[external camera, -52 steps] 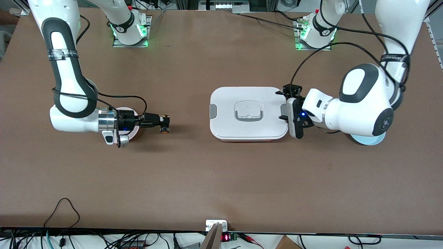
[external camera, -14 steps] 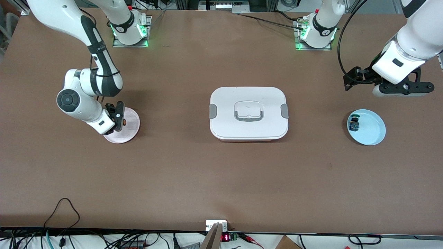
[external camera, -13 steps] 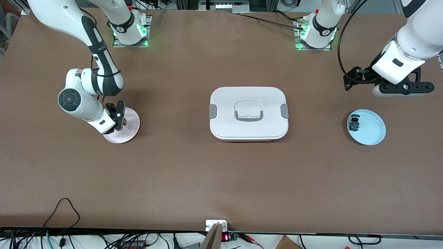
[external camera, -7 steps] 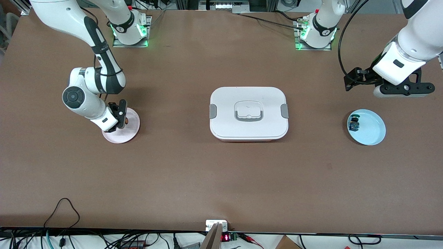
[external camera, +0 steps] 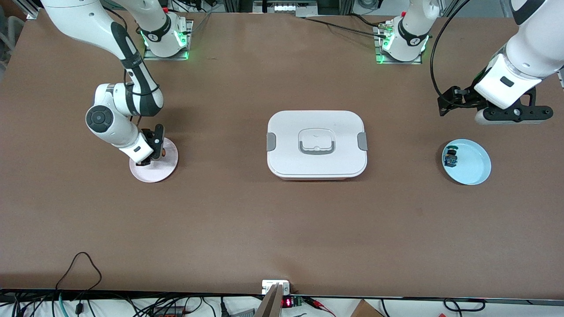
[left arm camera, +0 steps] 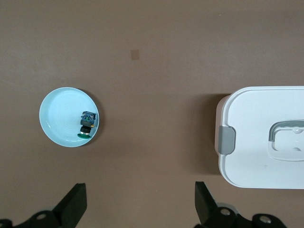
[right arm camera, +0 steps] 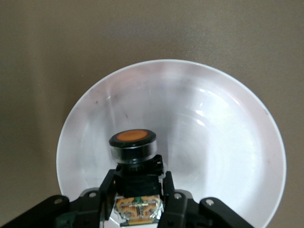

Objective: Transfer orange switch to right arm and place
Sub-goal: 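Lower the switch with the right gripper onto the white plate, then open the right gripper and lift it away from the plate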

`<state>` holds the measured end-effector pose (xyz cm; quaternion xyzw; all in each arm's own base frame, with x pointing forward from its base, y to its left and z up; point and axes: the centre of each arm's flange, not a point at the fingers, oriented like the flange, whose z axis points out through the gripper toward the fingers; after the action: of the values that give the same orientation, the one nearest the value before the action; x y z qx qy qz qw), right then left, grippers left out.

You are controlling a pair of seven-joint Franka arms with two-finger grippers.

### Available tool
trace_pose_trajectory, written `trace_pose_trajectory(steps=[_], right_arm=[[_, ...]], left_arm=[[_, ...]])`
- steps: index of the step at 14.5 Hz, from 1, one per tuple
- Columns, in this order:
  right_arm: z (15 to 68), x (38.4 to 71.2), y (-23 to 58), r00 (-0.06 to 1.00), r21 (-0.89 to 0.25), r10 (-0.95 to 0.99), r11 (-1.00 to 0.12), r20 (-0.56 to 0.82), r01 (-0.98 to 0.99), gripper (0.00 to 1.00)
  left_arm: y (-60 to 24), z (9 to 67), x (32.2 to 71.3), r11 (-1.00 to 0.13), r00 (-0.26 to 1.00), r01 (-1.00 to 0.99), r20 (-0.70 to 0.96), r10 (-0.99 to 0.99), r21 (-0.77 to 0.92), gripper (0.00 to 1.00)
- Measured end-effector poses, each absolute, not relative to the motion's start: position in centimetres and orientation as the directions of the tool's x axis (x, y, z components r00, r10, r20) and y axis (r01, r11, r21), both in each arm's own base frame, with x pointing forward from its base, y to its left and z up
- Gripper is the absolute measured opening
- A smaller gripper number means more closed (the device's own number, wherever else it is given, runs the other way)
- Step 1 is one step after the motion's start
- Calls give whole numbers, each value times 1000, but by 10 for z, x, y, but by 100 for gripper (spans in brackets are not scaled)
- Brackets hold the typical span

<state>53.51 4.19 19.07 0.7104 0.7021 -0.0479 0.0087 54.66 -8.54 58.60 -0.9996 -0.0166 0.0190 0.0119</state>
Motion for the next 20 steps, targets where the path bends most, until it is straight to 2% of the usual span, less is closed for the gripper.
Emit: trace_pose_trajectory(steps=[7,10,12,16,20], right_arm=[[184,528,41,9,-70,997,-15,-82,997,43],[184,528,41,11,-69,997,-17,-82,997,46],[188,530,41,13,-59,997,-17,-80,998,60],[215,539,42,20,-10,998,-20,-67,1000,97],[261,557,44,36,29,998,-35,-51,999,100]], left_arm=[[-86,586,546,-999,999,31,-40,32,-25,100],[-86,586,546,-999,999,32,-40,33,-25,100],[-86,586,546,-999,999,32,-40,33,-25,100],[-86,586,546,-999,999,33,-40,34,-25,100],[-86,586,546,-999,999,34,-40,35,-25,100]])
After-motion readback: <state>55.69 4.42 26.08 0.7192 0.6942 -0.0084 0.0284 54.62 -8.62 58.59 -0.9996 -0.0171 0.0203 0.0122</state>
